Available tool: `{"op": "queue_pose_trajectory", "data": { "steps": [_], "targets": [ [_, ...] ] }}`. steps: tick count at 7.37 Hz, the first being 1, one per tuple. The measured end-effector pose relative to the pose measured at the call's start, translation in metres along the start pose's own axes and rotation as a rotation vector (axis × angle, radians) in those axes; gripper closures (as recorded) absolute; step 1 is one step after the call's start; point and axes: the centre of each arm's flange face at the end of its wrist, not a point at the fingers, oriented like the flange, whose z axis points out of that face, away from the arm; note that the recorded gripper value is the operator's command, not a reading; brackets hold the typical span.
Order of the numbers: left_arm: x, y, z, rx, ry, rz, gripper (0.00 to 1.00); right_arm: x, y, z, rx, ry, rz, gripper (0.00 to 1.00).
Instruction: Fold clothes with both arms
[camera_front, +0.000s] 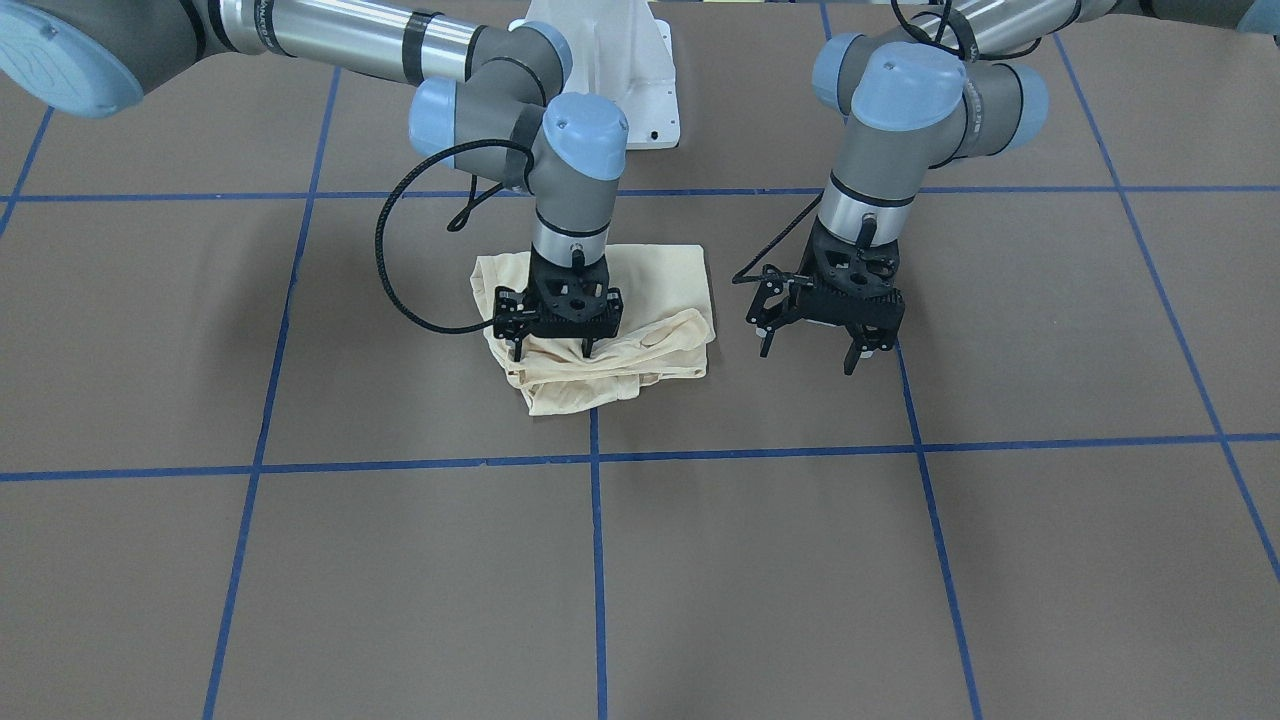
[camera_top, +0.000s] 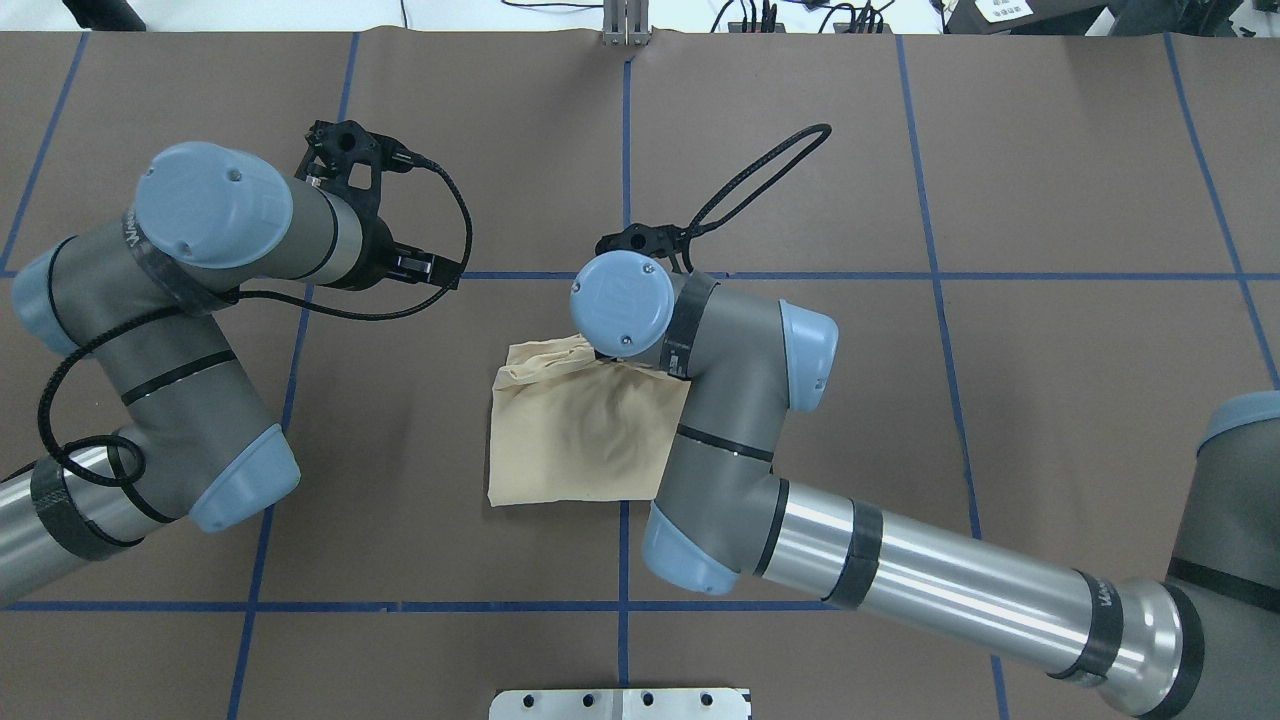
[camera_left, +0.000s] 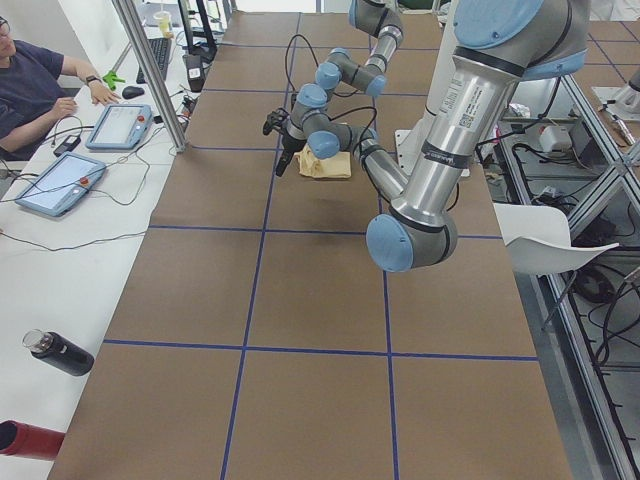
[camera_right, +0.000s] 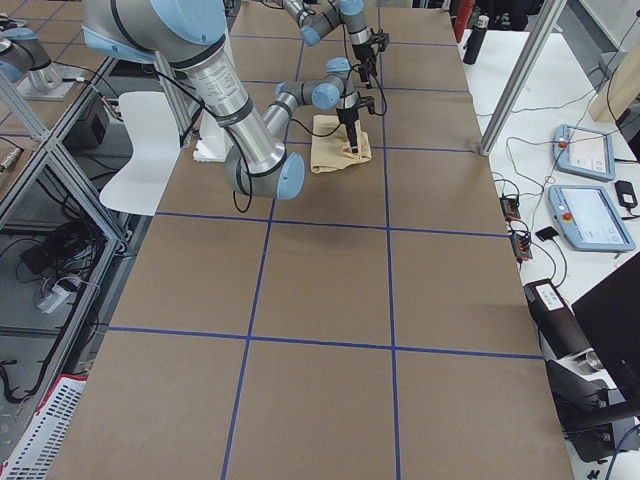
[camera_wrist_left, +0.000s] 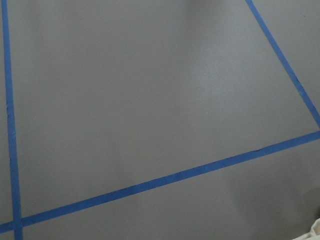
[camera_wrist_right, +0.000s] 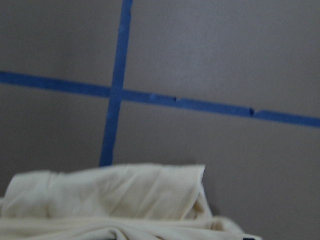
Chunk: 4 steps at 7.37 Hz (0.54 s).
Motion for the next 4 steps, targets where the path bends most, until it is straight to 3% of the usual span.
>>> {"op": "queue_pose_trajectory", "data": {
  "steps": [2,4],
  "targets": [
    [0.000,0.000,-0.001,0.002,0.003,-0.005,0.00,0.015,-0.070,0.007,0.056,0.003,-0.002,0.07],
    [0.001,0.000,-0.004,0.005,0.007,-0.007,0.00,0.011,-0.107,-0.002,0.069,-0.034,0.014,0.01]
  ]
}}
